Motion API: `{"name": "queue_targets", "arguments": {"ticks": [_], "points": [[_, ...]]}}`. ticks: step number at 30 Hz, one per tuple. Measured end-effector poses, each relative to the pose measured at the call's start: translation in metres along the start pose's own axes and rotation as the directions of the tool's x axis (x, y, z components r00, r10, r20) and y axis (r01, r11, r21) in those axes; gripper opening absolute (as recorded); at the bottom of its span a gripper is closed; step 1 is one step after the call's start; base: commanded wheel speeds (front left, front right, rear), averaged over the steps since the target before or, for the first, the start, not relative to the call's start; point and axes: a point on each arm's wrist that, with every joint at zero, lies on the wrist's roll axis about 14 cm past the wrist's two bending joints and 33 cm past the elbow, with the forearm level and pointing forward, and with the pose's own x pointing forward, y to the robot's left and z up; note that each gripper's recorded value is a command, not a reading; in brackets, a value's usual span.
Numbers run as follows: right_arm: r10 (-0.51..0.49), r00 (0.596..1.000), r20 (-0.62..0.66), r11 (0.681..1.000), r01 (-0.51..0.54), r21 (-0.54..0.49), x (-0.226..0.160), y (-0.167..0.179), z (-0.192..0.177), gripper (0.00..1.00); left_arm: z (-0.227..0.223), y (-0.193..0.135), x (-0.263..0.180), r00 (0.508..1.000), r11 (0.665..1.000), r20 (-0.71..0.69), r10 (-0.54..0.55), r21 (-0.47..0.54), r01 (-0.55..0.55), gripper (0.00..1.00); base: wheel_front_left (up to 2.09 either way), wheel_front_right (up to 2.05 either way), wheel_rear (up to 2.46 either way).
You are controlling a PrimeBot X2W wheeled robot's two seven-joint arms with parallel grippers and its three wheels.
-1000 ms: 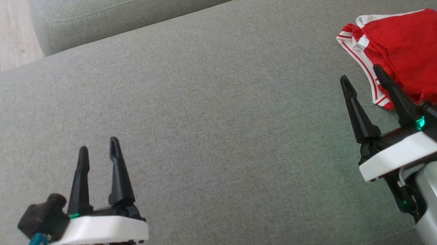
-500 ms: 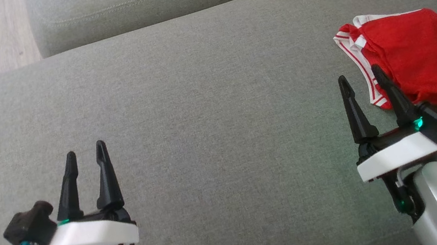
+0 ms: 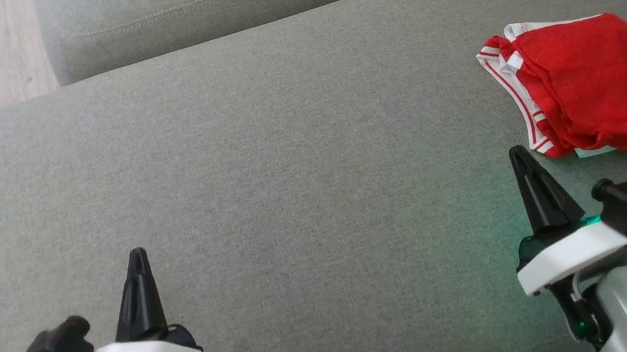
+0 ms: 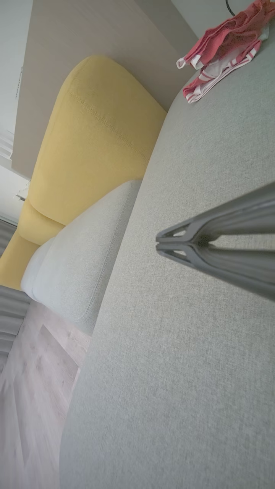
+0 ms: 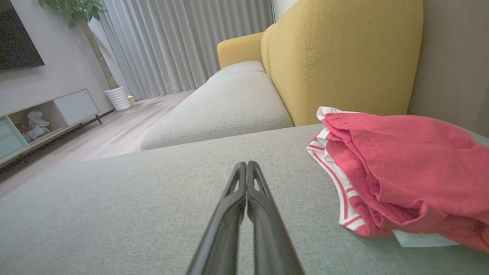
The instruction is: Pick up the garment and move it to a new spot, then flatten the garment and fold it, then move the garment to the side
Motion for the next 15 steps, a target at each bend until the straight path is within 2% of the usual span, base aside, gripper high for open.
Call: {"name": "queue_targets", "arguments": {"ticks": [15], "points": [[-0.046, 0.999, 0.006, 0.985, 0.044, 0.168, 0.0029, -0.0084, 0.0056, 0.0, -0.0013, 0.0103, -0.0025, 0.999, 0.989, -0.027, 0.043, -0.138, -0.046, 0.0, 0.0, 0.0, 0.0]]}}
